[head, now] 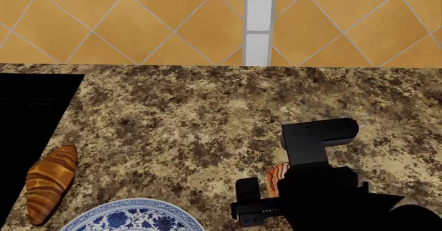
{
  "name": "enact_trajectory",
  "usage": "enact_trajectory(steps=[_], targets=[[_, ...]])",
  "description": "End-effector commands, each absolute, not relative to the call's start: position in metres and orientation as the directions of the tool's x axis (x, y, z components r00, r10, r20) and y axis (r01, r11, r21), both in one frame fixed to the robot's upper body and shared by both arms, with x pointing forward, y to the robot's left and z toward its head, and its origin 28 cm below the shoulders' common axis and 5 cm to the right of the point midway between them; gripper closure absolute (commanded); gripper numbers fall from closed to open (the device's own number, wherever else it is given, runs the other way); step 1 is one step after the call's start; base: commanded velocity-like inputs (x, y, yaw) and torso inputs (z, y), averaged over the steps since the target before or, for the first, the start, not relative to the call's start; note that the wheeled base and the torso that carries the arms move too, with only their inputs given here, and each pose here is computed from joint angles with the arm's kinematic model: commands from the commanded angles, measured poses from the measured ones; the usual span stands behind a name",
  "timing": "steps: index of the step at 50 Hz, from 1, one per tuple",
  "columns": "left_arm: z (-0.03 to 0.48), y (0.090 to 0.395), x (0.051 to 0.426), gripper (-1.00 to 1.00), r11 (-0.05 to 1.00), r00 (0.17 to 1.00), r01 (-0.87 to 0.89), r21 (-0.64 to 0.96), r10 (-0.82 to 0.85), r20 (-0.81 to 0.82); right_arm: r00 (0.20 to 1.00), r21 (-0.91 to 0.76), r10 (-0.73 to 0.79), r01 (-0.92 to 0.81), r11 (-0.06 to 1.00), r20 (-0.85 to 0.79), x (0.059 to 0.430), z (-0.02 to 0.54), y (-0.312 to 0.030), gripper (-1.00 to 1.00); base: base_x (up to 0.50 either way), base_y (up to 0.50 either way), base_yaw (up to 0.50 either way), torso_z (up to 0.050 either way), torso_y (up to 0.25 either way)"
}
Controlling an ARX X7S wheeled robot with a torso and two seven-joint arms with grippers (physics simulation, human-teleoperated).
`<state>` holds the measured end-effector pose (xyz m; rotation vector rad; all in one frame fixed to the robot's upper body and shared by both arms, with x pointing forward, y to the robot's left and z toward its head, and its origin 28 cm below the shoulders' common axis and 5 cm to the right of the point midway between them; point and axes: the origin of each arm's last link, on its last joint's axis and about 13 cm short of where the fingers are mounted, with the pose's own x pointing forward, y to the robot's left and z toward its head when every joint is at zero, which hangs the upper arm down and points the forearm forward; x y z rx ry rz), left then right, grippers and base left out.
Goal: Place the pastries on the plates.
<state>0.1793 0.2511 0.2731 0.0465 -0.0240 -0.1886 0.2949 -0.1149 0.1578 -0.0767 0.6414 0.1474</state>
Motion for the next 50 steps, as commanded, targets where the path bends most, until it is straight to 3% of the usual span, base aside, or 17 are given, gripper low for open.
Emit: enact_trajectory(steps=[1,10,11,26,38,50], targets=[[0.277,0.253,0.182,-1.00,0.983,0.982,0.184,0.008,-0.184,0.050,0.765,0.004,0.137,-0.172,0.985,-0.629,0.295,0.144,-0.111,-1.00,0.00,0.00,0.00,0.000,0.000],[0.278,0.252,0.182,-1.00,0.983,0.982,0.184,0.007,-0.184,0.050,0.754,0.004,0.134,-0.172,0.985,-0.643,0.294,0.139,-0.111,-1.00,0.00,0.00,0.00,0.000,0.000],[0.277,0.252,0.182,-1.00,0.983,0.982,0.183,0.006,-0.183,0.048,0.753,0.005,0.135,-0.172,0.985,-0.644,0.294,0.139,-0.111,1.00,0.00,0.00,0.00,0.000,0.000],[0.279,0.251,0.182,-1.00,0.983,0.982,0.182,0.003,-0.182,0.053,0.766,0.002,0.142,-0.180,0.984,-0.627,0.291,0.146,-0.111,1.00,0.00,0.00,0.00,0.000,0.000],[0.271,0.246,0.186,-1.00,0.984,0.982,0.178,-0.009,-0.177,0.058,0.906,-0.098,0.244,-0.294,0.951,-0.346,0.222,0.246,-0.109,1.00,0.00,0.00,0.00,0.000,0.000],[0.264,0.240,0.193,-1.00,0.984,0.982,0.179,-0.024,-0.177,0.067,0.834,-0.090,0.448,-0.498,0.863,-0.322,0.177,0.261,-0.093,1.00,0.00,0.00,0.00,0.000,0.000]])
